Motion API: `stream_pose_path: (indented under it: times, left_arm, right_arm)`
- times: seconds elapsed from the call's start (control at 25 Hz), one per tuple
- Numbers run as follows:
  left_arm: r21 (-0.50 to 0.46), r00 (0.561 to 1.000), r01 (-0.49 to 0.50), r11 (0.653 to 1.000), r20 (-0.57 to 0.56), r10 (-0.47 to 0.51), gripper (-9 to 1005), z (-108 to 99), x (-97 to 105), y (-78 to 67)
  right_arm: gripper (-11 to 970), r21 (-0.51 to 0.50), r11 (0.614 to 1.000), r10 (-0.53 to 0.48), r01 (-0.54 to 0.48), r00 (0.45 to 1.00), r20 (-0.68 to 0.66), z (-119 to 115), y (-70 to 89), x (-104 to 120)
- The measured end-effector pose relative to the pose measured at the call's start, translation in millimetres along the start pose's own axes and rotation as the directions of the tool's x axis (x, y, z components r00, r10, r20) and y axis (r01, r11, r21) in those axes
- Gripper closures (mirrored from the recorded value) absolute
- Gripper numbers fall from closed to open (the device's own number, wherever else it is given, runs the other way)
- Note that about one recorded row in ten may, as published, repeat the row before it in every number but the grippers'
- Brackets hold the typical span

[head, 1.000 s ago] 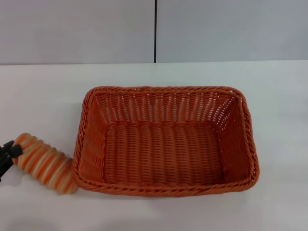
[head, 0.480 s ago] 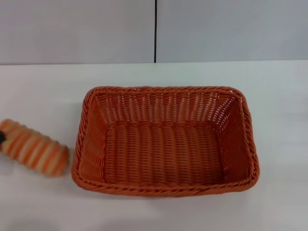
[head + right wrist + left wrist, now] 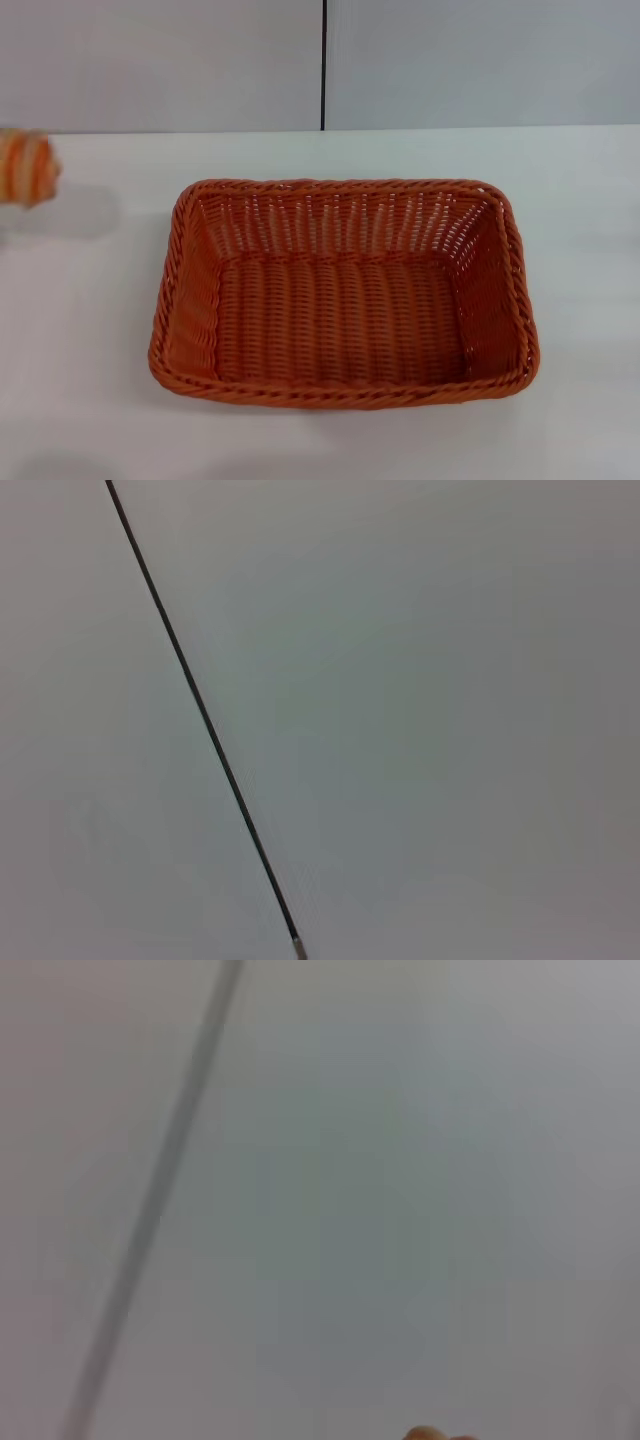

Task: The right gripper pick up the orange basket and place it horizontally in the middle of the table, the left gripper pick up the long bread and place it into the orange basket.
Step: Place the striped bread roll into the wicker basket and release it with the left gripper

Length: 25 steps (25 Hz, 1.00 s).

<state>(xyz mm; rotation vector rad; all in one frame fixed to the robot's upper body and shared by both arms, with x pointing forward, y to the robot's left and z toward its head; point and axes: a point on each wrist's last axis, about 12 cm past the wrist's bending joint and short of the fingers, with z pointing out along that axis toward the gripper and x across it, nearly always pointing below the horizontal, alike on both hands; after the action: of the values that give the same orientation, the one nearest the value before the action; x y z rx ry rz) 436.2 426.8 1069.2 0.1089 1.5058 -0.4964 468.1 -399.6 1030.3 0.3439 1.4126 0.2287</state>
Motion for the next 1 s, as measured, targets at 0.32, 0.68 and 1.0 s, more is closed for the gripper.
stream_pose_path:
  times: [0.32, 0.68, 1.0]
  left_arm:
    - [0.27, 0.997, 0.066, 0.961, 0.018, -0.073, 873, 61, 18, -51.8]
    - [0.544, 0.991, 0.122, 0.83, -0.12, -0.067, 873, 98, 43, -103.8]
    - [0.579, 0.975, 0.181, 0.795, -0.213, -0.066, 845, 105, 49, -110.6]
  right_arm:
    - [458, 0.014, 0.999, 0.03, -0.03, 1.0, -0.002, -4, 3.0, 6]
    - [458, 0.025, 0.999, 0.036, -0.036, 0.999, -0.002, -4, 2.3, 6]
    - [458, 0.024, 0.999, 0.037, -0.037, 0.999, 0.0, 2, 3.6, 5]
